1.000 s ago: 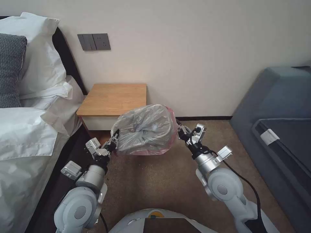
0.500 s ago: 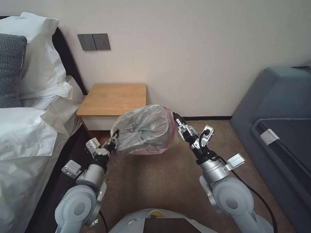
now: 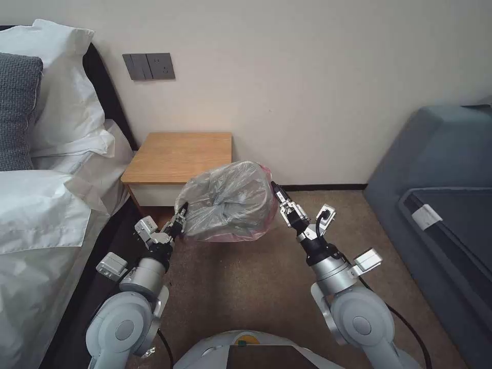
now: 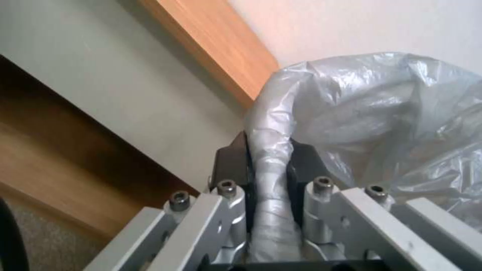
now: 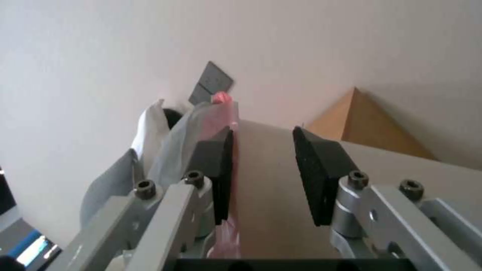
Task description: Pick up the garbage bag from the table and place it over the trash can.
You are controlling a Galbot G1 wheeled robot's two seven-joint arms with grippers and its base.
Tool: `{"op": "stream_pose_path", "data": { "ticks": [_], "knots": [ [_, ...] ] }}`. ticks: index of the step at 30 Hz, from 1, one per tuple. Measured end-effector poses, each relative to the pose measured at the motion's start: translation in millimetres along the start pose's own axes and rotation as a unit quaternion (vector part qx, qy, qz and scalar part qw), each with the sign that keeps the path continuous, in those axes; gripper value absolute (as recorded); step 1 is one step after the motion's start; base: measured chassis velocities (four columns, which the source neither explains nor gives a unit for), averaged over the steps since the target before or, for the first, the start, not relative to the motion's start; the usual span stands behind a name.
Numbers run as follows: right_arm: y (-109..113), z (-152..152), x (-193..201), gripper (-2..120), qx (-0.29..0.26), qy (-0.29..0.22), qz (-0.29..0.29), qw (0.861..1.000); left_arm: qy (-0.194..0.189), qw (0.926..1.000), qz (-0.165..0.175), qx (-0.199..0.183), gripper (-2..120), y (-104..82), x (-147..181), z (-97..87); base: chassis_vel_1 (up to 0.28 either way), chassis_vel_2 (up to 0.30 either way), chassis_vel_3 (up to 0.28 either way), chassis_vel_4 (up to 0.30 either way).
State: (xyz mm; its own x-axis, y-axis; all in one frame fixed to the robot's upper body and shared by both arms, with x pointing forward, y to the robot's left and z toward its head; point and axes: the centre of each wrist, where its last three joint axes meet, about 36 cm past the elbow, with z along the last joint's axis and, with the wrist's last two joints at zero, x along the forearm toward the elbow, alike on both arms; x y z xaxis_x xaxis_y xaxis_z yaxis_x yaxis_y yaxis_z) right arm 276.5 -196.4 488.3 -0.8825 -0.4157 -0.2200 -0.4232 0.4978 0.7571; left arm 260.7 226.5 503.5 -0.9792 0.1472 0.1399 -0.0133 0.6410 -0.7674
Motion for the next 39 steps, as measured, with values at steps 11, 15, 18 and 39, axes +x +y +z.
{"op": "stream_pose_path", "data": {
  "ticks": [11, 15, 18, 39],
  "knots": [
    [2.9, 5.2, -3.1, 34, -0.017, -0.006, -0.009, 1.0, 0.0, 1.0, -0.001, 0.006, 9, -1.0, 0.5, 1.7, 0.0, 0.0, 0.0, 0.0],
    [3.9, 6.3, -3.7, 45, -0.022, -0.01, -0.011, 1.0, 0.0, 1.0, -0.002, 0.007, 9, -0.8, 0.6, 2.1, 0.0, 0.0, 0.0, 0.0],
    [3.3, 7.6, -3.9, 56, -0.024, -0.01, -0.012, 1.0, 0.0, 1.0, -0.002, 0.006, 9, -0.8, 0.6, 2.2, 0.0, 0.0, 0.0, 0.0],
    [-2.4, 9.4, -3.2, 80, 0.017, -0.017, -0.028, 0.999, -0.002, 1.0, -0.001, 0.006, 9, -1.3, -0.5, 1.9, 0.0, 0.0, 0.0, 0.0]
  ]
}}
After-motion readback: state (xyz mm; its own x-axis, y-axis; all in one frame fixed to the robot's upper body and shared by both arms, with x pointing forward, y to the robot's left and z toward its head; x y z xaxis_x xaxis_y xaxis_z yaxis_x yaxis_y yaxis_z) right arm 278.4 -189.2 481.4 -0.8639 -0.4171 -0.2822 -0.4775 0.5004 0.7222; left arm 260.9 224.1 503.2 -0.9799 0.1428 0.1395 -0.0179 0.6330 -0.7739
